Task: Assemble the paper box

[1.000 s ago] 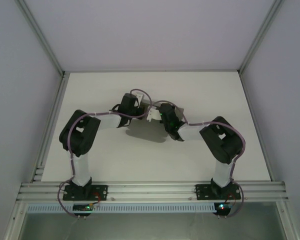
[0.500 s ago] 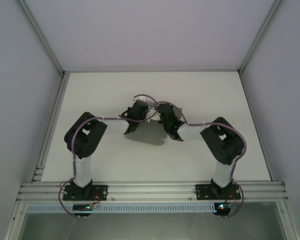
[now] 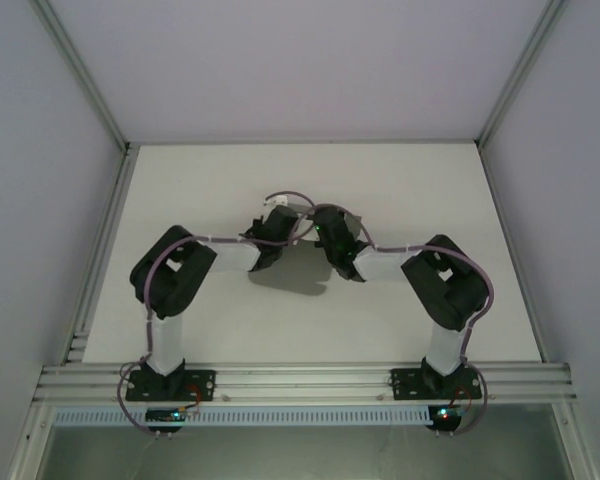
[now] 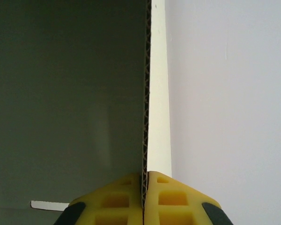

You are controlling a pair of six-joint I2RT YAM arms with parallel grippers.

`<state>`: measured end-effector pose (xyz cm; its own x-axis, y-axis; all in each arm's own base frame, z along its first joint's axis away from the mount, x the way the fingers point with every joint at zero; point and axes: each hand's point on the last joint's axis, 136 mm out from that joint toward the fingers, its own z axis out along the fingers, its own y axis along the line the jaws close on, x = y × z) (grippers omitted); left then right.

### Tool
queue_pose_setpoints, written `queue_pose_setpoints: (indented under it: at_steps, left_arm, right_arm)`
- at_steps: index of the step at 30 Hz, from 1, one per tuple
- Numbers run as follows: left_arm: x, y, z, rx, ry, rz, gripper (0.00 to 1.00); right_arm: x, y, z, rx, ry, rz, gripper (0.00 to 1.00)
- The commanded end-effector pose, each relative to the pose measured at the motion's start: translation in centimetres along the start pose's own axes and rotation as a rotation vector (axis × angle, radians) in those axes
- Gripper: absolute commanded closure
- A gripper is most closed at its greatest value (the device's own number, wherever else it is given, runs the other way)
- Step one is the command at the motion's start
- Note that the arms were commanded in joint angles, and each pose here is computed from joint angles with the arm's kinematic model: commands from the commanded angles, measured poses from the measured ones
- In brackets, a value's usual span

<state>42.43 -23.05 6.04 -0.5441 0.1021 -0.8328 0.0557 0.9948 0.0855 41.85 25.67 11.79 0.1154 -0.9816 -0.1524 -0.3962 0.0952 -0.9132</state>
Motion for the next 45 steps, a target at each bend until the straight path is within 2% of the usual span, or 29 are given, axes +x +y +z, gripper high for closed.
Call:
queue_pose_setpoints:
  at_steps: [1, 4, 5, 6, 7, 14, 16, 20, 21, 23, 25, 29, 32, 36, 38, 45]
  left_arm:
    - [3.6, 4.6, 0.0, -0.069, 0.124, 0.077, 0.71]
    - [2.2, 4.4, -1.1, -0.039, 0.09, 0.052, 0.74]
    - [1.9, 4.4, -1.2, -0.032, 0.081, 0.049, 0.81]
    - [1.8, 4.4, -1.2, -0.035, 0.073, 0.048, 0.95]
    - [1.7, 4.4, -1.1, -0.037, 0.071, 0.053, 1.0]
    - [2.5, 3.6, -0.2, -0.014, 0.075, 0.061, 1.0]
    - [2.0, 3.2, -0.5, 0.04, 0.057, 0.032, 1.0]
    - [-0.1, 2.0, -1.4, 0.204, 0.043, -0.069, 1.0]
    - [-0.6, 1.9, -1.6, 0.232, 0.036, -0.091, 1.0]
    - [-1.9, 1.5, -2.4, 0.318, 0.009, -0.132, 1.0]
    - [-3.1, 1.3, -3.3, 0.406, -0.013, -0.188, 1.0]
    - [-5.2, 0.9, -5.2, 0.599, -0.049, -0.284, 1.0]
    - [-6.2, 0.6, -6.5, 0.691, -0.071, -0.309, 1.0]
    - [-6.9, 0.0, -7.4, 0.741, -0.092, -0.306, 1.0]
    - [-6.9, -0.1, -7.3, 0.747, -0.09, -0.309, 1.0]
    - [-6.8, -0.3, -6.8, 0.749, -0.077, -0.294, 1.0]
  right_arm:
    - [1.5, -0.4, -0.3, 0.002, 0.074, 0.015, 1.0]
    - [1.3, -0.7, -0.4, 0.011, 0.07, 0.02, 1.0]
    - [1.2, -0.6, -0.4, 0.012, 0.069, 0.02, 1.0]
    - [1.2, -0.6, -0.4, 0.012, 0.067, 0.018, 1.0]
    - [1.1, -0.6, -0.4, 0.013, 0.065, 0.02, 1.0]
    - [0.6, -1.2, -0.4, 0.035, 0.059, 0.057, 0.98]
    - [0.6, -2.0, -0.5, 0.059, 0.064, 0.092, 0.83]
    - [1.4, -5.2, -2.1, 0.155, 0.071, 0.244, 0.34]
    - [1.8, -6.1, -2.8, 0.171, 0.069, 0.292, 0.25]
    - [2.8, -6.5, -4.3, 0.113, 0.075, 0.41, 0.11]
    - [3.6, -5.5, -5.8, -0.054, 0.064, 0.593, 0.02]
    - [2.7, -5.5, -9.2, -0.374, -0.148, 1.001, 0.01]
    - [0.8, -5.7, -11.0, -0.532, -0.27, 1.085, 0.01]
    - [-0.6, -6.9, -11.3, -0.596, -0.291, 1.136, 0.07]
    - [-1.1, -6.9, -11.2, -0.63, -0.293, 1.151, 0.19]
    - [-1.6, -7.6, -10.3, -0.608, -0.306, 1.18, 0.51]
